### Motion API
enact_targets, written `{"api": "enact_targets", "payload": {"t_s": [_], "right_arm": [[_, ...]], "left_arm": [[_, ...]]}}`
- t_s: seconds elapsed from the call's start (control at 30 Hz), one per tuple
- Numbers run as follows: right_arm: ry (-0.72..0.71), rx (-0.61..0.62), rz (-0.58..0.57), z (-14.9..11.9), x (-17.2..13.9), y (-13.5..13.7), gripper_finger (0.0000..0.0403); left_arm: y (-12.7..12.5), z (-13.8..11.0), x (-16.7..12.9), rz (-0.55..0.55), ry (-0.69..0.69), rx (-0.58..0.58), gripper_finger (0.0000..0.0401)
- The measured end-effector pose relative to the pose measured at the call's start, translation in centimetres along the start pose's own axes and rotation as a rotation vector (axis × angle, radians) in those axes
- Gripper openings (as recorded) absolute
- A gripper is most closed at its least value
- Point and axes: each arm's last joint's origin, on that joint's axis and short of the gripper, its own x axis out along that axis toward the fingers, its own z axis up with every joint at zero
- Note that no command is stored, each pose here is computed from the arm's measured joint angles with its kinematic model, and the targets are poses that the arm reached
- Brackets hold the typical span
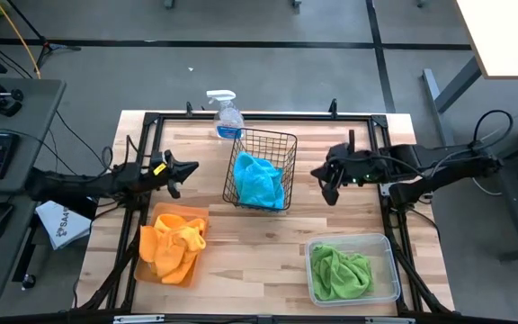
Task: Sort microfiber towel by color & place in baskets
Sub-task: Return to Home Position
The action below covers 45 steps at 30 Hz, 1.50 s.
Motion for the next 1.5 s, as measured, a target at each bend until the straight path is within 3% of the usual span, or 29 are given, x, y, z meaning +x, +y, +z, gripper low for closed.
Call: {"api": "enact_targets", "payload": {"t_s": [0.17, 0.3, 0.4, 0.57, 0.77, 0.87, 1.17, 1.37, 1.5], "right_arm": [[0.023, 0.082, 0.046, -3.5, 0.5, -0.5, 0.0003], [-0.017, 0.193, 0.144, -6.5, 0.7, -1.4, 0.0001], [-0.115, 0.229, 0.228, -8.0, 0.8, -2.1, 0.0001], [-0.396, 0.215, 0.267, -9.4, 1.7, -4.7, 0.0000], [-0.554, 0.239, 0.447, -11.4, 0.9, -7.8, 0.0000], [-0.626, 0.206, 0.483, -12.5, 0.8, -8.5, 0.0000], [-0.640, 0.170, 0.530, -16.9, 2.7, -9.5, 0.0000], [-0.651, 0.073, 0.507, -17.1, 2.6, -9.4, 0.0000], [-0.576, 0.079, 0.480, -17.6, 3.1, -9.5, 0.0000]], "left_arm": [[0.3, -0.5, -0.2, 0.013, 0.046, -0.015, 0.0000], [0.3, -0.7, -0.1, -0.002, 0.074, -0.099, 0.0001], [0.3, -0.7, -0.1, -0.003, 0.080, -0.107, 0.0000], [0.3, -0.7, -0.1, -0.004, 0.079, -0.108, 0.0001], [0.3, -0.7, -0.1, -0.004, 0.078, -0.109, 0.0001], [0.3, -0.7, -0.1, -0.004, 0.078, -0.109, 0.0001], [0.3, -0.7, -0.1, -0.004, 0.078, -0.109, 0.0001], [0.3, -0.7, -0.1, -0.004, 0.078, -0.109, 0.0001], [0.3, -0.7, -0.1, -0.004, 0.078, -0.109, 0.0001]]}}
